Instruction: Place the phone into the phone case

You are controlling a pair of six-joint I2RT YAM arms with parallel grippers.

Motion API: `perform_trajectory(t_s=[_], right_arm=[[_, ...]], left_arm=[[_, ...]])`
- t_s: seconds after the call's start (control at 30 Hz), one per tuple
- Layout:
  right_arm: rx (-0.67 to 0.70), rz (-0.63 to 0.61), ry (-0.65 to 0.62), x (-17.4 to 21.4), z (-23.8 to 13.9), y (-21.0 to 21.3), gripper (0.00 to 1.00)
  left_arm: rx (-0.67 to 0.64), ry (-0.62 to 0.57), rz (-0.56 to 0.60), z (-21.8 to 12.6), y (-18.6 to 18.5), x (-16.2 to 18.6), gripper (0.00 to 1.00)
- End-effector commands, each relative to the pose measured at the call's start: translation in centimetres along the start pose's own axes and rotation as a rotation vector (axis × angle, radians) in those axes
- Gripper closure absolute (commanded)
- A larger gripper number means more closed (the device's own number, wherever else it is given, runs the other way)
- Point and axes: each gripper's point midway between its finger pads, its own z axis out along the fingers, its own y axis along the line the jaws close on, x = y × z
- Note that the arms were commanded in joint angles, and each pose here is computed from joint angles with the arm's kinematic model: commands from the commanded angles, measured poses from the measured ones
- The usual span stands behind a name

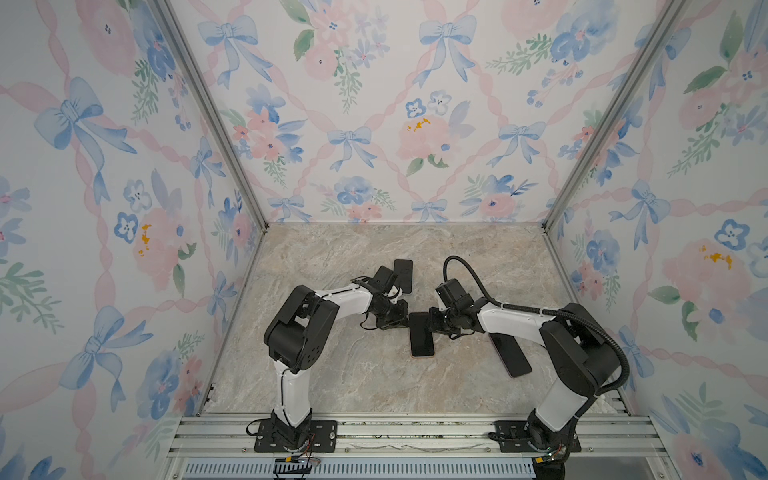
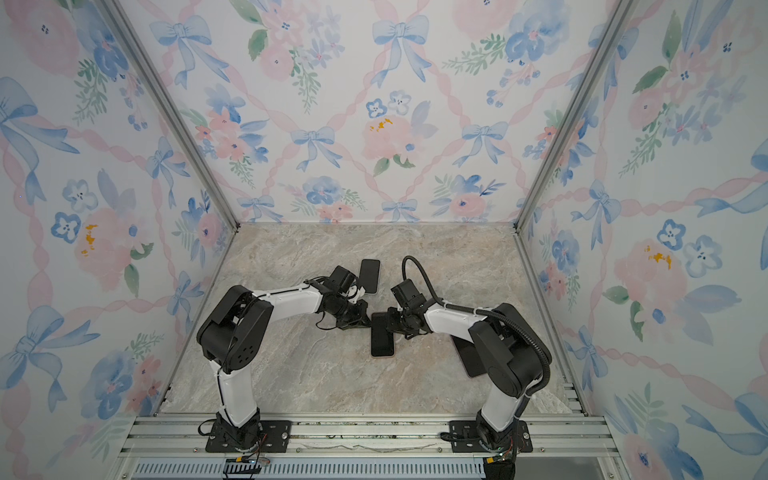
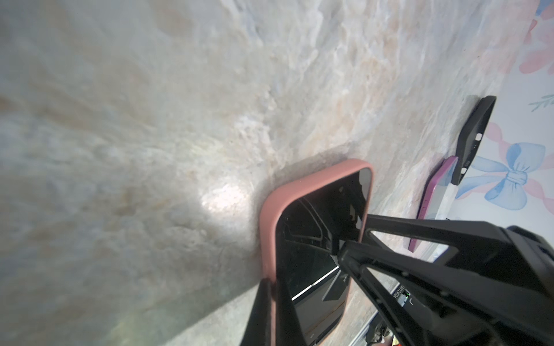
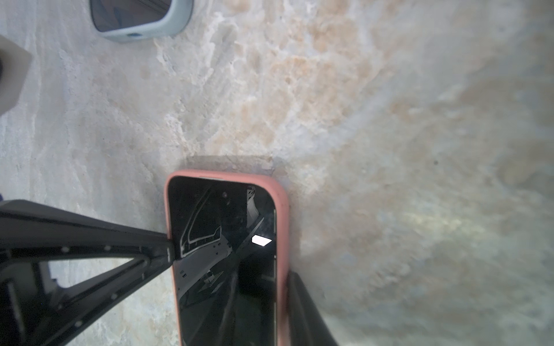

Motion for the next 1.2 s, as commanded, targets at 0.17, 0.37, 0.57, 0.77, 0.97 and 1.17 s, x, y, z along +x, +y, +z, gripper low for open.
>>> perform_trajectory(t_s=[0.17,0.37,0.57,0.77,0.97,1.17], right_arm=[[0.046,-0.047,0.014,0.7,-1.6,1.5,0.58],[0.149,-0.084,-0.038,0.0,-4.7,1.6,0.42],[0.226,-0.067,-0.046,1.0,-5.1,1.6,0.28],[0.324,-0.152,0.013,2.6,-3.8,2.0,0.14],[0.348,-0.171,0.024,3.6,-2.7,1.8,0.09],[0.386,-0.191,0.058,4.2,-1.6,2.4,0.0]], left_arm=[[0.016,-0.011,0.059,0.2,-1.6,1.2,1.0],[-0.034,-0.13,0.061,-4.0,-0.2,-0.1,0.81],[-0.114,-0.207,0.066,-7.7,2.9,0.1,0.59],[-0.123,-0.248,0.099,-9.5,4.0,0.7,0.31],[-0.132,-0.26,0.1,-10.1,4.9,1.6,0.16],[-0.123,-0.267,0.104,-10.5,4.9,2.0,0.03]])
